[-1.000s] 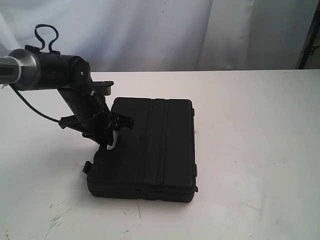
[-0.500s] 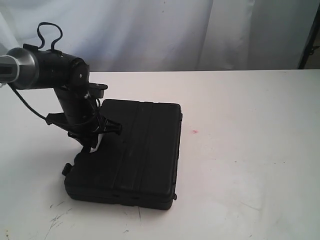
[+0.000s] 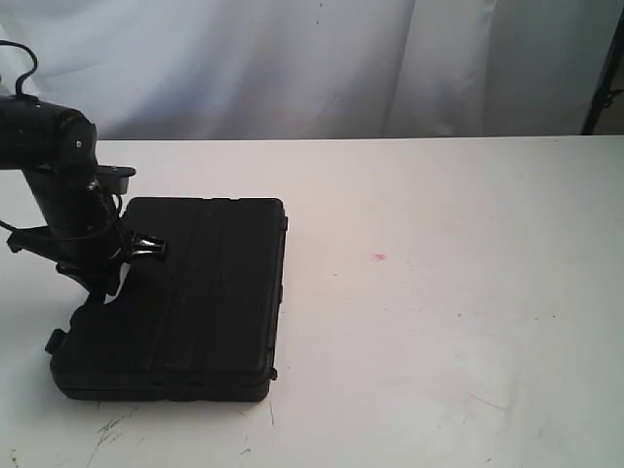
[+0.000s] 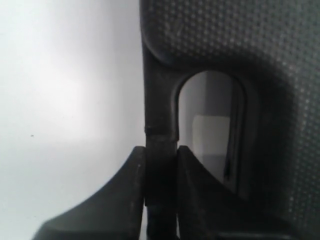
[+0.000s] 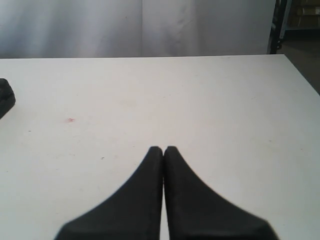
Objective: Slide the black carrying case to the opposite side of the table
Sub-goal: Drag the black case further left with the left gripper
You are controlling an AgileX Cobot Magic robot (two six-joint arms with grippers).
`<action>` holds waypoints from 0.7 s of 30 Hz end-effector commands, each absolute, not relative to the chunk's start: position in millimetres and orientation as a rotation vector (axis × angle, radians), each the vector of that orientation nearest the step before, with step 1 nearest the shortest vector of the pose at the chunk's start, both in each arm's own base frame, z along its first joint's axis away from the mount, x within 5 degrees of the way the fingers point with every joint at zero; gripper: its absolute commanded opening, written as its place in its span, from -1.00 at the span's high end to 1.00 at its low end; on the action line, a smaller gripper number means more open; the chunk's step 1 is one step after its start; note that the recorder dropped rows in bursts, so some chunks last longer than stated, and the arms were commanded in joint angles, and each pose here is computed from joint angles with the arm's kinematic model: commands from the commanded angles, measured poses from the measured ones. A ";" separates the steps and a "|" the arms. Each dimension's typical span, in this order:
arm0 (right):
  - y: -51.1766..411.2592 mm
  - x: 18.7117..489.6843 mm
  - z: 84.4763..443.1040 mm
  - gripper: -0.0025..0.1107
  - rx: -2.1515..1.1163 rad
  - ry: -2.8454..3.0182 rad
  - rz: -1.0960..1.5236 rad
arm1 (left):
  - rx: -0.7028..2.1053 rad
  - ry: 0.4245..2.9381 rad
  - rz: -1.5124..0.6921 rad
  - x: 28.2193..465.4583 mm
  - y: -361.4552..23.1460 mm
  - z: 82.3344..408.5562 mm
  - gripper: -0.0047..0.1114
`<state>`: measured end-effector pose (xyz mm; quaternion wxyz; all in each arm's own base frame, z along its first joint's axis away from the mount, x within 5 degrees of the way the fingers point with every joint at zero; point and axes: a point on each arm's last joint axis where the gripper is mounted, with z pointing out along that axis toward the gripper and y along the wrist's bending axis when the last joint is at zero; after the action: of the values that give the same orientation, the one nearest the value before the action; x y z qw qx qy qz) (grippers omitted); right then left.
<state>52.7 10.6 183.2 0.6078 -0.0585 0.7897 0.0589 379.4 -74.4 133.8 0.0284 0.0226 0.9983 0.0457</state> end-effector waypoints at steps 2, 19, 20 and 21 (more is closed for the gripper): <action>10.2 52.6 182.3 0.96 -0.125 1.824 0.135 | 0.101 3.043 0.221 380.8 -55.8 151.7 0.92; 10.2 52.6 182.3 0.96 -0.125 1.824 0.135 | 0.079 3.041 0.329 385.5 -7.2 152.8 0.92; 10.2 52.6 182.3 0.96 -0.125 1.824 0.135 | 0.078 3.031 0.325 386.5 -6.6 152.8 0.92; 10.2 52.6 182.3 0.96 -0.125 1.824 0.135 | 0.075 3.028 0.324 386.9 -4.1 152.8 0.92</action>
<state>52.7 10.6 183.2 0.6078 -0.0585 0.7897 0.0589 384.3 -11.8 141.9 0.0241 0.0147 0.9953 0.0930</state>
